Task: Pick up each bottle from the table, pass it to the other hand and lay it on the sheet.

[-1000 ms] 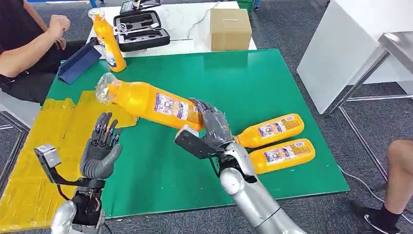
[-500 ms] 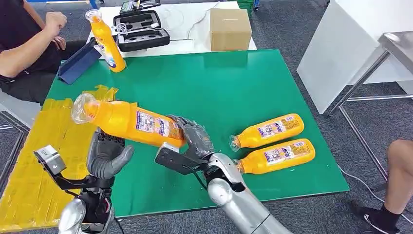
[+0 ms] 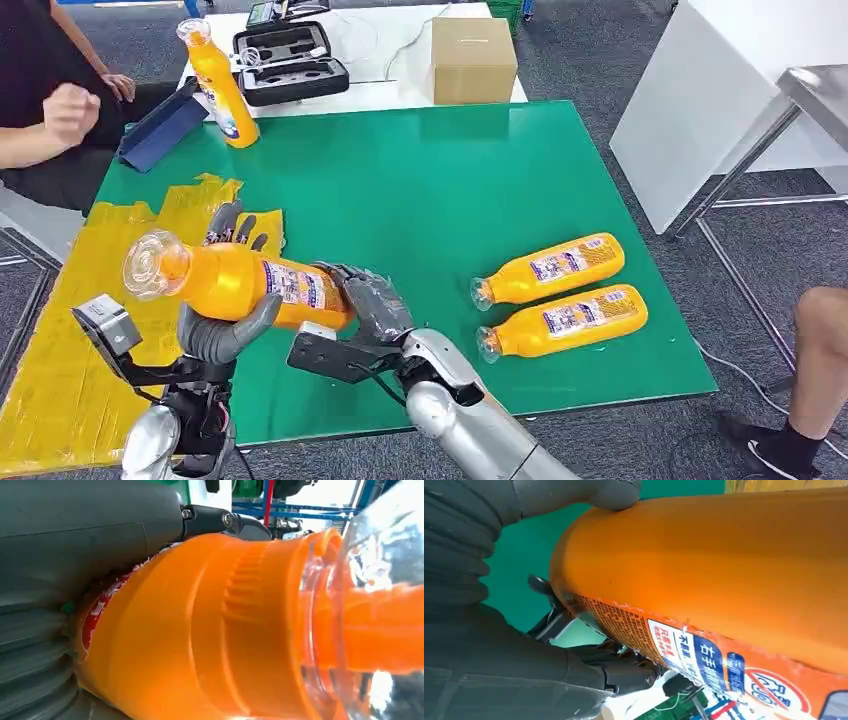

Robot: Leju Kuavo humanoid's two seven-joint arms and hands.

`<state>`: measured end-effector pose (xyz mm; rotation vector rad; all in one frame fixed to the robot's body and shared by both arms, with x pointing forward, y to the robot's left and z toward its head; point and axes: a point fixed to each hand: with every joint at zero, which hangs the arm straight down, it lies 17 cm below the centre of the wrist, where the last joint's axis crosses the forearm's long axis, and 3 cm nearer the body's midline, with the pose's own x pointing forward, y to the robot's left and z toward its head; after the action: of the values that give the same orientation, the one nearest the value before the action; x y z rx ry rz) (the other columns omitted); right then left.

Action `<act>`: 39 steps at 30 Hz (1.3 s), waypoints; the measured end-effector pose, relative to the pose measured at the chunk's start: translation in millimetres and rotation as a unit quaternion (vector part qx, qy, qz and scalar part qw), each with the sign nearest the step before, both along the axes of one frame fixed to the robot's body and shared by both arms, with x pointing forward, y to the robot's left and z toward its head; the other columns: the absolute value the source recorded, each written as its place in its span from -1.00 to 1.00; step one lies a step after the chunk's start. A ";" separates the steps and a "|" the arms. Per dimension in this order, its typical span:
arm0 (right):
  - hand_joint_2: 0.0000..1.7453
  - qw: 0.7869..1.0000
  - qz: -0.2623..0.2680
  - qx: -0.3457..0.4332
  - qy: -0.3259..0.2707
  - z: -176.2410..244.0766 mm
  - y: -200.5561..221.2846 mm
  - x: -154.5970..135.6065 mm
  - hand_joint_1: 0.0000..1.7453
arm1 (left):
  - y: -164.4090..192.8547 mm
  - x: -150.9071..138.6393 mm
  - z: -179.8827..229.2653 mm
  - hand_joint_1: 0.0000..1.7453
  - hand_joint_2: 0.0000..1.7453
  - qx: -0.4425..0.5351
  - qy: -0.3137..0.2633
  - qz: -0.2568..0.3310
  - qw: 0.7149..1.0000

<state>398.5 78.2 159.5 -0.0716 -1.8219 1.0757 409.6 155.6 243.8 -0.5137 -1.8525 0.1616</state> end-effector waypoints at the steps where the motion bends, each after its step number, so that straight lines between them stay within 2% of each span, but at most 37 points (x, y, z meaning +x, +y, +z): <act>1: 1.00 1.000 0.003 -0.002 0.000 -0.2 1.2 -0.8 1.00 | 0.3 0.3 -0.4 -1.00 1.00 0.002 0.000 0.002 1.000; 6: 1.00 1.000 0.022 -0.016 -0.010 -0.1 11.8 -9.4 0.96 | 2.9 3.3 -6.4 -1.00 1.00 0.027 0.008 0.014 0.999; 7: 1.00 0.999 0.026 -0.019 -0.012 0.2 14.0 -11.1 0.98 | 3.3 3.9 -7.4 1.00 1.00 0.034 0.008 0.017 0.999; 15: 1.00 0.999 0.032 -0.024 -0.010 -0.2 18.9 -14.5 0.92 | 8.3 3.3 -7.0 1.00 1.00 0.043 -0.008 0.022 0.999; 18: 1.00 0.999 0.032 -0.024 -0.009 -1.3 18.1 -14.5 0.96 | 9.5 3.2 -6.6 1.00 1.00 0.044 -0.011 0.022 0.999; 20: 1.00 0.999 0.033 -0.024 -0.009 -1.7 18.2 -15.1 0.84 | 10.7 3.2 -6.4 1.00 1.00 0.043 -0.012 0.023 0.999; 21: 1.00 0.999 0.033 -0.024 -0.009 -1.7 18.2 -15.1 0.58 | 11.2 3.2 -6.2 1.00 1.00 0.043 -0.012 0.023 0.999; 22: 1.00 0.999 0.033 -0.024 -0.009 -1.7 18.2 -15.2 -1.00 | 11.8 3.3 -6.1 1.00 1.00 0.042 -0.012 0.024 0.999; 30: 1.00 0.999 0.015 -0.043 -0.010 -11.0 11.1 -13.0 -1.00 | 14.9 6.2 -7.5 1.00 1.00 0.080 -0.018 0.042 0.996; 31: -1.00 0.999 0.015 -0.043 -0.010 -11.3 10.7 -13.0 -1.00 | 14.9 6.4 -6.9 1.00 1.00 0.080 -0.019 0.042 0.996; 39: -1.00 0.999 0.015 -0.044 -0.010 -11.7 10.4 -13.0 -1.00 | 14.9 6.8 -6.2 1.00 1.00 0.081 -0.020 0.042 0.996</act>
<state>385.5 88.5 147.8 -0.1086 -1.7983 1.1796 416.4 170.5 237.5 -0.3286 -1.9081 0.0563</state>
